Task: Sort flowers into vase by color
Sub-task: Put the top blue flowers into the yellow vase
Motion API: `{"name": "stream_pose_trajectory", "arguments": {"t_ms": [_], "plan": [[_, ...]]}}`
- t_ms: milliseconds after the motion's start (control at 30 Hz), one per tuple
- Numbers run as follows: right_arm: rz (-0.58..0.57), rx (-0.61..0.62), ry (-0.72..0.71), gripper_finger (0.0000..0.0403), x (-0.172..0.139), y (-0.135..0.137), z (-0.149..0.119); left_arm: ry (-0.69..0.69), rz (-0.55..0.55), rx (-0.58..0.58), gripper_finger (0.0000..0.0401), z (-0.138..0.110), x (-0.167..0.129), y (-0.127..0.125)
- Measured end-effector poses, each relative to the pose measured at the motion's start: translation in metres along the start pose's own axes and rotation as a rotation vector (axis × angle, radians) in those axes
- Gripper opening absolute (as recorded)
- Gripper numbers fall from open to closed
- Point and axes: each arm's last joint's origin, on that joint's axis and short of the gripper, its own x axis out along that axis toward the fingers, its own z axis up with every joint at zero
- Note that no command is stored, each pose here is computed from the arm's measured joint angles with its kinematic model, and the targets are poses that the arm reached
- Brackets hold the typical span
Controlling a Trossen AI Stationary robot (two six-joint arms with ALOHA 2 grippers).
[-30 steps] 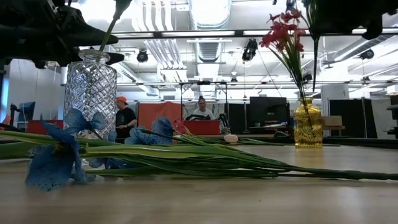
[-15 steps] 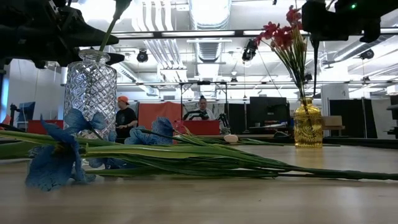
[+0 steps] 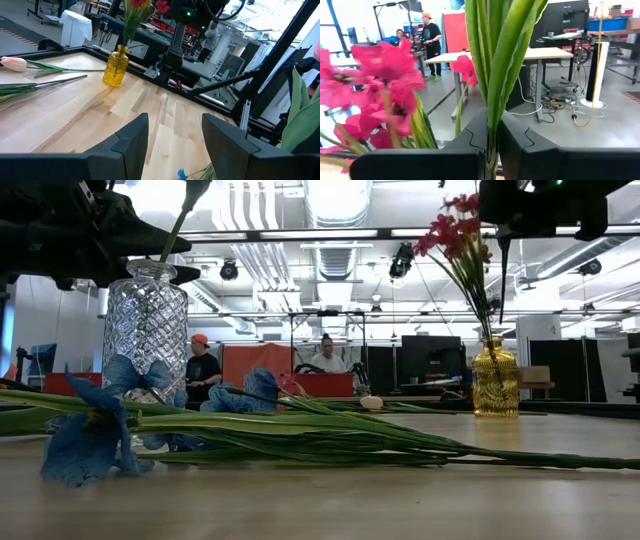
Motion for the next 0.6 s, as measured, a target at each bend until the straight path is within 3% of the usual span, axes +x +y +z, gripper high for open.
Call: {"name": "stream_pose_trajectory", "arguments": {"t_ms": [600], "plan": [[-0.064,-0.072,-0.002,0.0018,0.011,0.019,-0.022,-0.001,0.000,0.003,0.0170,0.000,0.000,0.000]]}}
